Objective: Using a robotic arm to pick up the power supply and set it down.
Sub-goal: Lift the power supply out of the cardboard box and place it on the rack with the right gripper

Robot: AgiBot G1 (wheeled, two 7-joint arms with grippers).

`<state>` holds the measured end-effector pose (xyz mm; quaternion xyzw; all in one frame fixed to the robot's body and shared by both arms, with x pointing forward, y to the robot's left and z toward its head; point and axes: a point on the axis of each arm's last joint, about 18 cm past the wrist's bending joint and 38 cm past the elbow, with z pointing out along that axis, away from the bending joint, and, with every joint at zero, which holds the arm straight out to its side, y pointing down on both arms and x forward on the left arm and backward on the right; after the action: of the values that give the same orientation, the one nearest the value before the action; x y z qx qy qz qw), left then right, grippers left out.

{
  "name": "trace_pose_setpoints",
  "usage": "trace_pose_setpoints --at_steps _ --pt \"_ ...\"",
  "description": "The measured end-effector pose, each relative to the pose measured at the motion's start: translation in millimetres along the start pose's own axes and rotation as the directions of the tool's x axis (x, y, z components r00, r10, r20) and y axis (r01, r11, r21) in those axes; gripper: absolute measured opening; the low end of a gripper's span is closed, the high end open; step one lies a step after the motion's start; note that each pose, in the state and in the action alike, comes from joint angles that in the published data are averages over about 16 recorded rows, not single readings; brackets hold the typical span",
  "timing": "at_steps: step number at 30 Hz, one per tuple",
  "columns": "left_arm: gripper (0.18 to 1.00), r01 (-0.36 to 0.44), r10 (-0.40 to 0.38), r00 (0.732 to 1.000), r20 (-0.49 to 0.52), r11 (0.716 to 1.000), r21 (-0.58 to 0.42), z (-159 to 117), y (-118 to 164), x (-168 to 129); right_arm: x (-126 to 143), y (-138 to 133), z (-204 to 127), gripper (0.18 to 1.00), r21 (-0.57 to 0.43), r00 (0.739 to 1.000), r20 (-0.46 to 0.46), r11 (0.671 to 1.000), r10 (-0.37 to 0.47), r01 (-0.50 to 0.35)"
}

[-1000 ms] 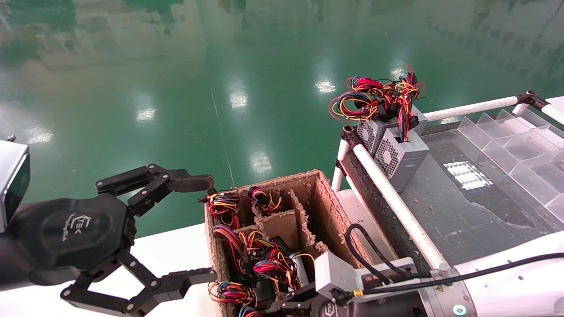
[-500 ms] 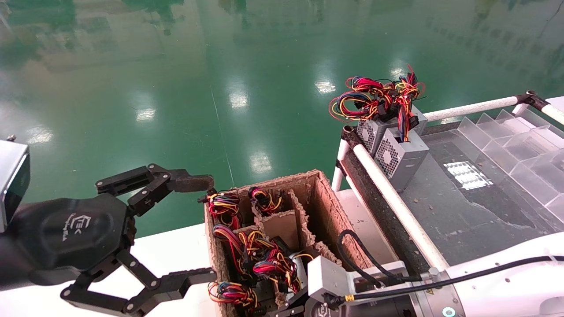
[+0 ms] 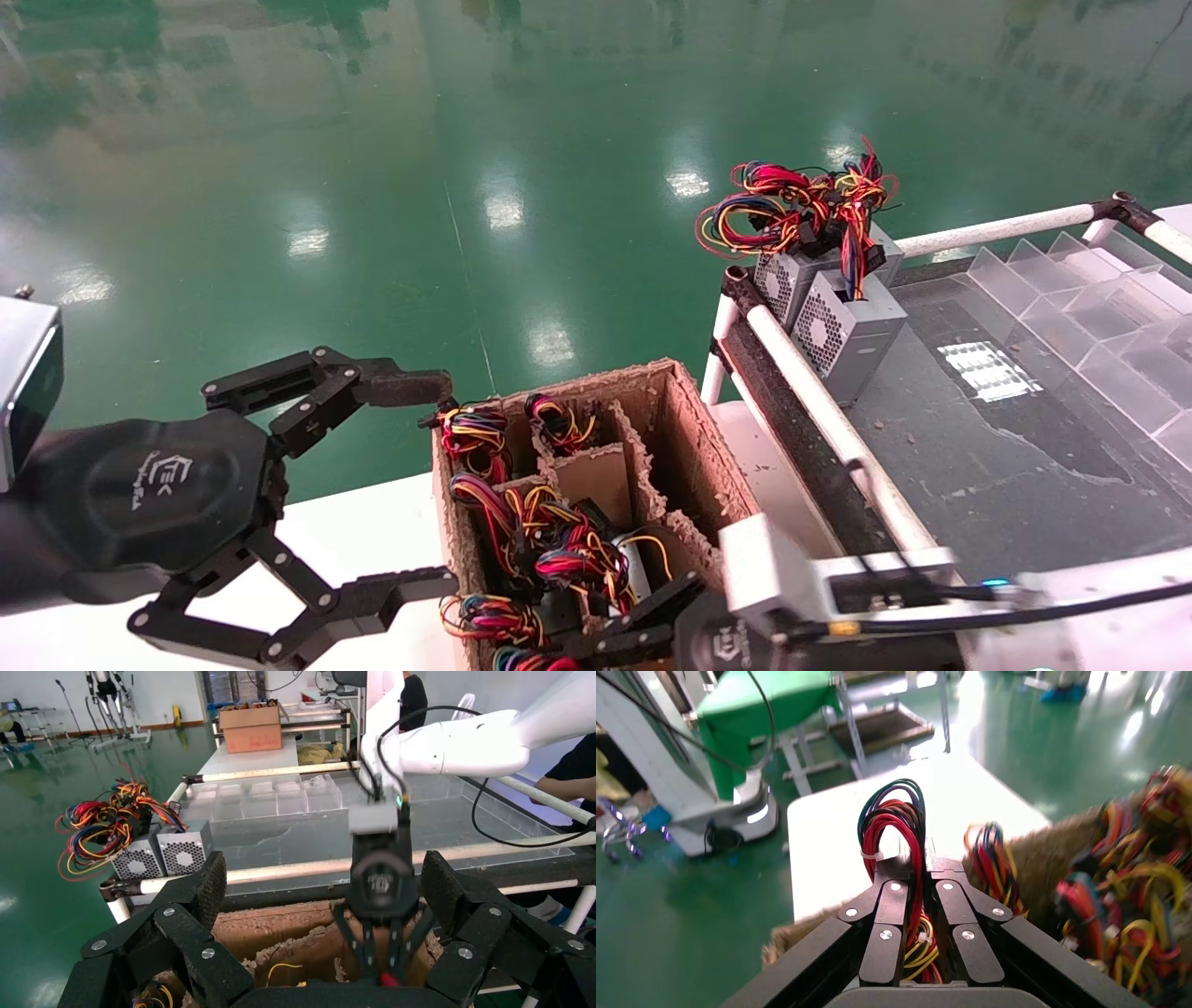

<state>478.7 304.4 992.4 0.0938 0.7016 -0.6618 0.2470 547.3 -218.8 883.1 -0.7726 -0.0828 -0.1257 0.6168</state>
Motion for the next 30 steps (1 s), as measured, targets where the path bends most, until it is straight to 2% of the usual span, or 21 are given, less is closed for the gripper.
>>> trace_pose_setpoints --at_steps 10,17,25,30 --pt "1.001 0.0 0.0 1.0 0.0 1.0 0.0 0 0 0 -7 -38 -43 0.214 0.132 0.995 -0.075 0.988 -0.066 0.076" --pt "1.001 0.0 0.0 1.0 0.0 1.0 0.0 0 0 0 -6 -66 -82 0.212 0.199 0.978 -0.169 0.968 -0.121 0.154" --pt "1.001 0.0 0.0 1.0 0.0 1.0 0.0 0 0 0 2 -96 -139 0.209 0.234 0.936 -0.315 0.943 -0.159 0.238" --pt "1.001 0.0 0.0 1.0 0.0 1.0 0.0 0 0 0 9 -110 -180 0.209 0.217 0.89 -0.424 0.935 -0.169 0.281"
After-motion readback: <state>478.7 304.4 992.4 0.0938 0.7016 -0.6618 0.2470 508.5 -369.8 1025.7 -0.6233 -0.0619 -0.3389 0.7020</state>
